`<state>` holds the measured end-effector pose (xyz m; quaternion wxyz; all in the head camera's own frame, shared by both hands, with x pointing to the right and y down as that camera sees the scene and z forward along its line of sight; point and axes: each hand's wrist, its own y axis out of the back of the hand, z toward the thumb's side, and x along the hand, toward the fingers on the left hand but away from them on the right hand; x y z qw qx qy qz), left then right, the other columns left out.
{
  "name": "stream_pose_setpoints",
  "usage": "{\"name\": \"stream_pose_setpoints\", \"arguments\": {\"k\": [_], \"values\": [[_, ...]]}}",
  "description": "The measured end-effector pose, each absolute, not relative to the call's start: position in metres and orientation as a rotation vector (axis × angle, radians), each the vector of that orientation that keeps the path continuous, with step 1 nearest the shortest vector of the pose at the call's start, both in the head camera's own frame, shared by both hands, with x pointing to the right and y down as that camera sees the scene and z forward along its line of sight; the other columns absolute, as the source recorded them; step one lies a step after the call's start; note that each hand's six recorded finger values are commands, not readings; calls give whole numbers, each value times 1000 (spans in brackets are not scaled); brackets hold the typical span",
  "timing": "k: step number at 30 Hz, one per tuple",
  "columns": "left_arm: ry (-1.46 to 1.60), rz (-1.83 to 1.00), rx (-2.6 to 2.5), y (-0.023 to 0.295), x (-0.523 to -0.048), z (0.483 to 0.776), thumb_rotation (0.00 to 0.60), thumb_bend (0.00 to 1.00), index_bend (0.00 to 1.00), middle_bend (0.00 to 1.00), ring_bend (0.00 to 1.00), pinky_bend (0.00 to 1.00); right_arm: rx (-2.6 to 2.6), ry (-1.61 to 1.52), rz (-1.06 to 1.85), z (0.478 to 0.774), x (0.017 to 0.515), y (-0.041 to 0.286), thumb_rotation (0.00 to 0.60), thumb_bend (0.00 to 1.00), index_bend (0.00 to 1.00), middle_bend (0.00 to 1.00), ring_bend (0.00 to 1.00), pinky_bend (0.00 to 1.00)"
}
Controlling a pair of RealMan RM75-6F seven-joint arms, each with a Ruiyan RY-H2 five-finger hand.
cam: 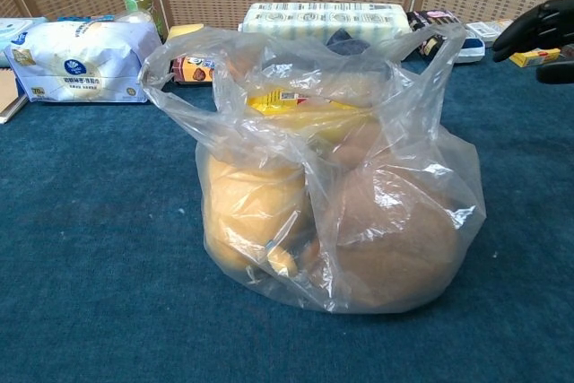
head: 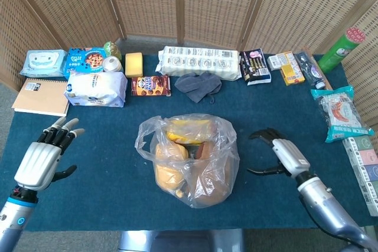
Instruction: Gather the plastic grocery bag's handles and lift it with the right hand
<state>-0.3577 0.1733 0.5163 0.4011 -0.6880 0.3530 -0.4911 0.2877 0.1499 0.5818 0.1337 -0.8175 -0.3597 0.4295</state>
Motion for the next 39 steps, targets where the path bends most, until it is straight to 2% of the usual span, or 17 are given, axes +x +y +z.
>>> {"name": "stream_pose_setpoints", "arguments": {"k": [8,22,27,39], "values": [[890,-1258,-1756,170,-360,522,600,63,189,106,36,170,-2442,-985,1237,596,258,140,322,57,233,222,124,4],[913,-1279,-1775,166,-371,536,600,63,189,106,36,171,-2684,-1068,1153,594,222,129,323,57,237,262,151,12],[914,-1293,-1781,166,-374,541,600,63,190,106,36,171,-2847,-1210,1058,586,210,121,321,57,252,284,170,20],[899,-1342,-1848,176,-375,566,600,63,189,106,36,172,-3333,-1728,545,562,193,104,321,57,262,335,256,165]]}}
